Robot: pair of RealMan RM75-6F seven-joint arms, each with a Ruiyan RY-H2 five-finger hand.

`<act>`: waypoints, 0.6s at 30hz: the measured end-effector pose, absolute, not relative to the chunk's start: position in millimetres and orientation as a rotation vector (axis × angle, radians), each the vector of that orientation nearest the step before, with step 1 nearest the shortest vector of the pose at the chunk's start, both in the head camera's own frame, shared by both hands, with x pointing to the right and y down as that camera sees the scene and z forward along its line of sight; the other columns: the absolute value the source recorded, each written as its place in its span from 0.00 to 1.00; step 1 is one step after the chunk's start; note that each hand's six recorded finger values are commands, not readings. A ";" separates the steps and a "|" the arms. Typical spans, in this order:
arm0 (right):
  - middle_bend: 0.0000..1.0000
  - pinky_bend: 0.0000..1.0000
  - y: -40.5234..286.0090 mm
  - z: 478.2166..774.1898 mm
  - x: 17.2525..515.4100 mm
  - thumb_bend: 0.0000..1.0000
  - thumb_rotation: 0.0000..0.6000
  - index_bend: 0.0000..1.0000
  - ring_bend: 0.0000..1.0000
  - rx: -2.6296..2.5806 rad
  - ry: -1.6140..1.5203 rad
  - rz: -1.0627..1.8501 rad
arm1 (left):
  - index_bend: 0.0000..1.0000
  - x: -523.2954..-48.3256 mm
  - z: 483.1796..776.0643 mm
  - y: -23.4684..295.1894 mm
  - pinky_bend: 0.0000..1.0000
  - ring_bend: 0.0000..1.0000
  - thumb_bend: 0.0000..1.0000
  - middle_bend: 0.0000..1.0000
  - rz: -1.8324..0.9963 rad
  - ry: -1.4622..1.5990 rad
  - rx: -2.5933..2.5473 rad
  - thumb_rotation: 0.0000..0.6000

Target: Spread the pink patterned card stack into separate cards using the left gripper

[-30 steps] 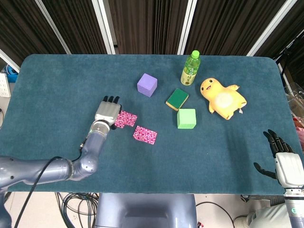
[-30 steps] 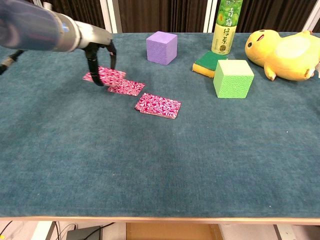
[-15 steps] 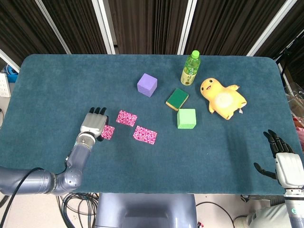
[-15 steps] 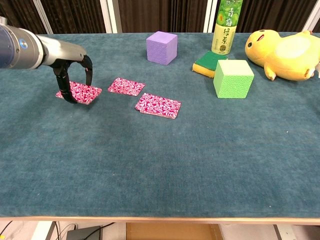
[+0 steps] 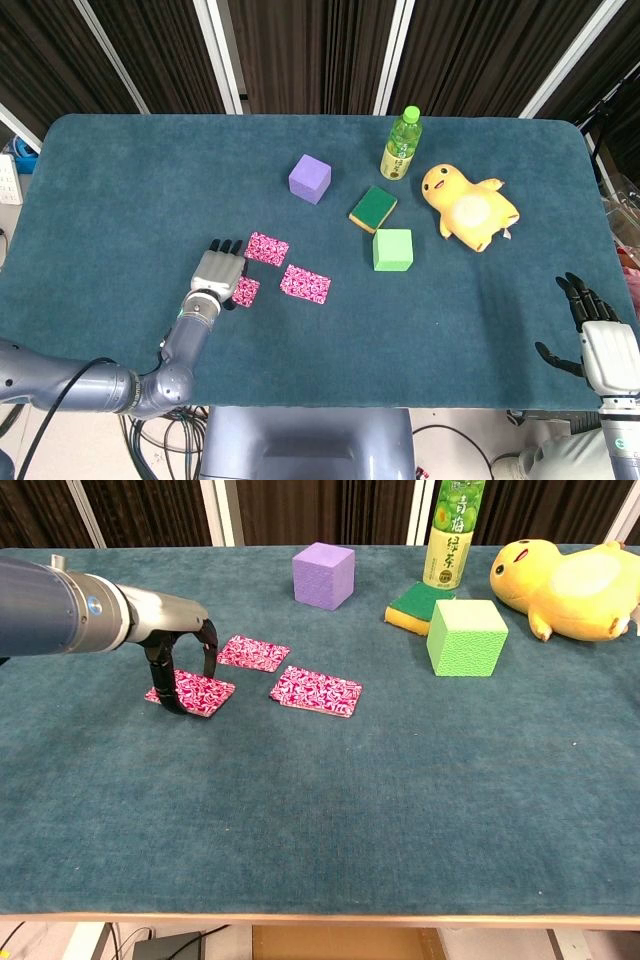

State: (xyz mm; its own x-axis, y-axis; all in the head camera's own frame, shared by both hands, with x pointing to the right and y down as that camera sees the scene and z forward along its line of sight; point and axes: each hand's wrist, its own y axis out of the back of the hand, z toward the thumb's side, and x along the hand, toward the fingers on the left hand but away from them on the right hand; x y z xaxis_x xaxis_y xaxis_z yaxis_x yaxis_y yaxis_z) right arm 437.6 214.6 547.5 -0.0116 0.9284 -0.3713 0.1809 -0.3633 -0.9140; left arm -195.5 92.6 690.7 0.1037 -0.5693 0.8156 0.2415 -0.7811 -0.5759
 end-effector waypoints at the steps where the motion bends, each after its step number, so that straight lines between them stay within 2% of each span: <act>1: 0.06 0.24 214.4 547.3 437.6 0.20 1.00 0.07 0.13 -1.602 -1.174 1.432 | 0.38 -195.2 691.3 92.9 0.00 0.00 0.21 0.09 -1.743 0.315 -1.783 1.00; 4: 0.06 0.24 214.4 547.6 437.6 0.20 1.00 0.07 0.13 -1.603 -1.174 1.432 | 0.31 -194.9 692.1 93.3 0.00 0.00 0.14 0.09 -1.749 0.297 -1.768 1.00; 8: 0.06 0.24 214.3 547.9 437.4 0.20 1.00 0.07 0.13 -1.603 -1.172 1.433 | 0.26 -195.1 690.5 92.5 0.00 0.00 0.11 0.08 -1.748 0.276 -1.752 1.00; 14: 0.06 0.24 214.5 548.0 437.0 0.20 1.00 0.07 0.13 -1.602 -1.171 1.433 | 0.25 -192.0 685.1 91.8 0.00 0.00 0.11 0.09 -1.730 0.277 -1.787 1.00; 18: 0.06 0.24 214.1 548.3 437.7 0.20 1.00 0.07 0.13 -1.600 -1.172 1.436 | 0.25 -193.4 671.4 75.9 0.00 0.00 0.15 0.09 -1.672 0.353 -1.782 1.00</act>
